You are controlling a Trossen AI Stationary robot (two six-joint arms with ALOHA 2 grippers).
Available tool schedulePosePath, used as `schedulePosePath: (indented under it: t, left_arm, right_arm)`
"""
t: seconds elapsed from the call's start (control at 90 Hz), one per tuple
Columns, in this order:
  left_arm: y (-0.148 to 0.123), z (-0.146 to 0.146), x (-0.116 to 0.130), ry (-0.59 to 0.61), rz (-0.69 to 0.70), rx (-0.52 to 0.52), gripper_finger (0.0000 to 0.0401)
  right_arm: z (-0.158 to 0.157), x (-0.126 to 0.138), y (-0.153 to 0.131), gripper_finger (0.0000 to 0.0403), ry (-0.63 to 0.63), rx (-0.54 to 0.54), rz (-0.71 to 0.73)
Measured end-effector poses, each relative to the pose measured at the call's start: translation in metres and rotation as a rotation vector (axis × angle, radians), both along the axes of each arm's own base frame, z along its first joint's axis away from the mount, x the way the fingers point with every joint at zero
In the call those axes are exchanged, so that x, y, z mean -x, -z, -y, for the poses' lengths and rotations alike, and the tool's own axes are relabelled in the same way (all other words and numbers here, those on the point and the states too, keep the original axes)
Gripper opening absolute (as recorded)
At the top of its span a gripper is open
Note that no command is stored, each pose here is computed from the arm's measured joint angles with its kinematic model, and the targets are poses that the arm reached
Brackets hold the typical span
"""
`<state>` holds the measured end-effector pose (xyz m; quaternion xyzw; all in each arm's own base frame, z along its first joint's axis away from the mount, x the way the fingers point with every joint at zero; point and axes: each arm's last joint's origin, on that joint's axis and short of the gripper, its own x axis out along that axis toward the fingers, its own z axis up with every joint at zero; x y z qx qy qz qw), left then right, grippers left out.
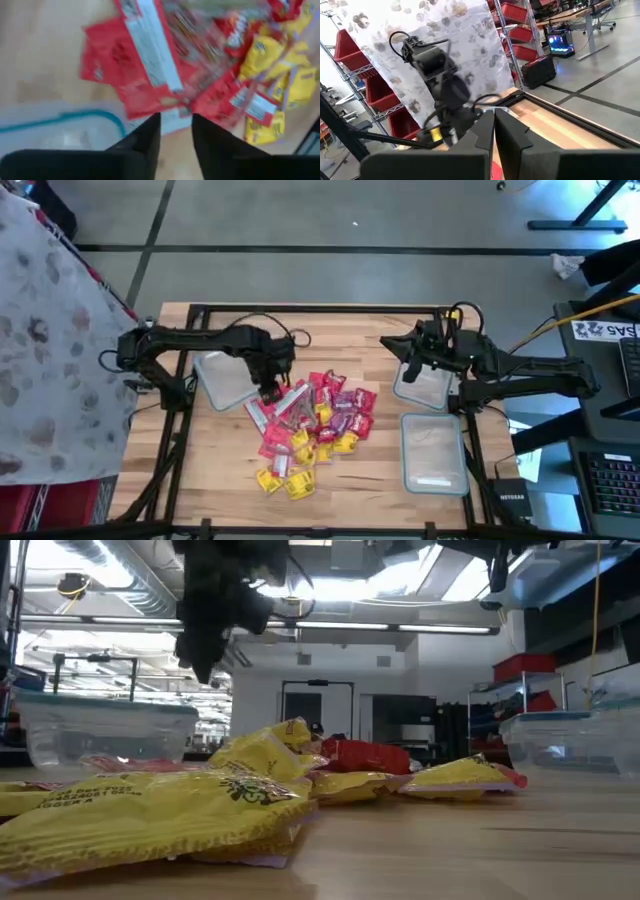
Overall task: Sort candy
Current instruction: Open the rectangular transparent bin
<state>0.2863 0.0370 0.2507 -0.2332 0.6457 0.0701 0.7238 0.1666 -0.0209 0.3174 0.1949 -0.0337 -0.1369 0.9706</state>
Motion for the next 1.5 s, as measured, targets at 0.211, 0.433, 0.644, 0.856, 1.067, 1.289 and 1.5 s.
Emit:
schedulePosePath:
  t: [0.211, 0.433, 0.644, 0.856, 1.067, 1.289, 1.5]
  left_arm:
    - [0.001, 0.014, -0.001, -0.066, -0.035, -0.150, 0.0213]
    - [0.005, 0.020, 0.002, -0.105, -0.106, -0.346, 0.0245]
    - [0.028, 0.030, 0.016, -0.102, -0.220, -0.408, 0.0246]
    - [0.054, 0.039, 0.029, -0.064, -0.253, -0.539, 0.0243]
    - [0.063, 0.040, 0.032, -0.051, -0.239, -0.656, 0.0178]
    - [0.063, 0.038, 0.030, -0.062, -0.207, -0.704, 0.0034]
    - [0.057, 0.039, 0.023, -0.076, -0.178, -0.680, 0.0014]
  right_arm:
    - [0.000, 0.000, 0.001, 0.0001, 0.000, 0.006, -0.014]
    - [0.001, 0.000, 0.003, 0.0001, 0.047, 0.007, -0.036]
    - [0.001, 0.000, 0.003, 0.0001, 0.054, 0.006, -0.035]
    - [0.002, 0.000, 0.003, 0.0001, 0.055, 0.005, -0.034]
    - [0.002, 0.000, 0.003, 0.0001, 0.056, 0.005, -0.035]
    - [0.002, 0.001, 0.003, 0.0001, 0.056, 0.005, -0.033]
    - [0.002, 0.000, 0.003, 0.0001, 0.056, 0.005, -0.033]
